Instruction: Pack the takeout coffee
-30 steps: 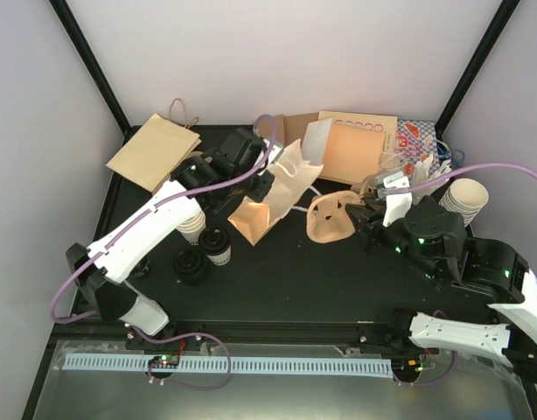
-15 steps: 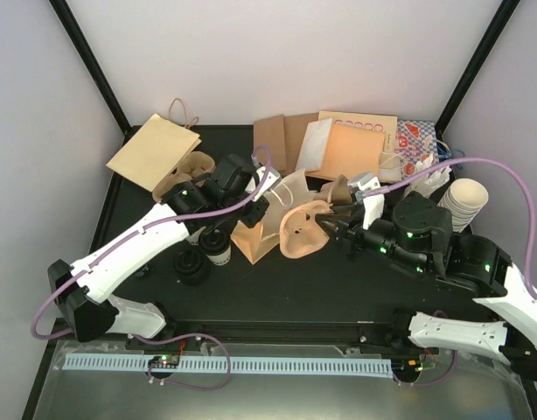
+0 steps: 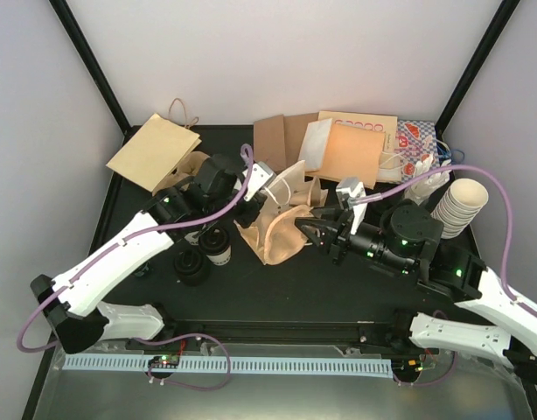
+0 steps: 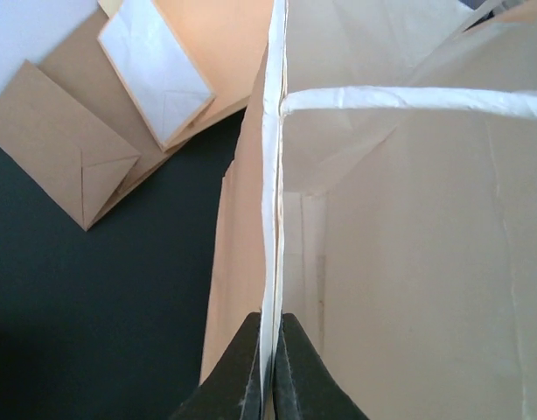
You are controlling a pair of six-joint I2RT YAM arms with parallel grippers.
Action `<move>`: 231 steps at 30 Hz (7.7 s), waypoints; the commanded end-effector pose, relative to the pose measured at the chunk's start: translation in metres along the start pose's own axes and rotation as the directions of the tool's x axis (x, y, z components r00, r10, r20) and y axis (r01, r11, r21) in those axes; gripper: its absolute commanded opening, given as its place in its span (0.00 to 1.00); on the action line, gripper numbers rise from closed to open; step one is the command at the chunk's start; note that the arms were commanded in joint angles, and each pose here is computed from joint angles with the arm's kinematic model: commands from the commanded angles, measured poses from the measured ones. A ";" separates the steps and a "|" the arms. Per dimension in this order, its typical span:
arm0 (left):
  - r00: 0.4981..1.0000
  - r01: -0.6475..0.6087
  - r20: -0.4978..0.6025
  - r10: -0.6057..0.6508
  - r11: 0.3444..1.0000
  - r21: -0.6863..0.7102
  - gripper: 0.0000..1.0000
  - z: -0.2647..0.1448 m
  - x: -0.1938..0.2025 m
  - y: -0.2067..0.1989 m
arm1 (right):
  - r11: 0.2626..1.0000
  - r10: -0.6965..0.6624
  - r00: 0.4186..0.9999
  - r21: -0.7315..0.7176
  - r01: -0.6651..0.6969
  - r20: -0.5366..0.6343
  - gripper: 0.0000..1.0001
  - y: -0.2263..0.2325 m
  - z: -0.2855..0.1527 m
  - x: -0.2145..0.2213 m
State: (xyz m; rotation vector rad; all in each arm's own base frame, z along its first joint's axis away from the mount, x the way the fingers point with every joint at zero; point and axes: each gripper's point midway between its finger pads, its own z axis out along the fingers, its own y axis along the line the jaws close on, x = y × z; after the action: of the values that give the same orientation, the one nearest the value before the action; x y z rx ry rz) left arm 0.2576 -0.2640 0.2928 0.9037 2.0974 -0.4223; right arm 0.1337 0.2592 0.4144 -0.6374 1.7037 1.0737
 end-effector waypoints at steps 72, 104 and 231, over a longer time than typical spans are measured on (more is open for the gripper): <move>0.998 -0.050 -0.021 0.055 0.976 0.213 0.02 -0.013 0.003 -0.045 | 0.934 -0.009 0.945 0.335 0.125 -0.327 0.28 -0.095 0.022 0.102; 0.988 -0.099 -0.099 0.116 0.983 0.154 0.02 0.007 0.013 -0.051 | 0.762 -0.052 0.900 0.566 0.315 -0.432 0.30 -0.133 0.021 0.144; 0.989 0.121 0.015 -0.144 0.876 0.466 0.11 -0.018 -0.024 -0.108 | 0.824 -0.057 0.914 0.499 0.270 -0.401 0.30 -0.129 0.041 0.194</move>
State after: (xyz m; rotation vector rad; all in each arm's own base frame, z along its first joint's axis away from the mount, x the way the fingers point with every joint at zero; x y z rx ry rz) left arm 0.1764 -0.3300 0.2980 1.0396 2.1392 -0.9756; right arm 0.1854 0.2521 0.1989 -0.6078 2.0901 0.3346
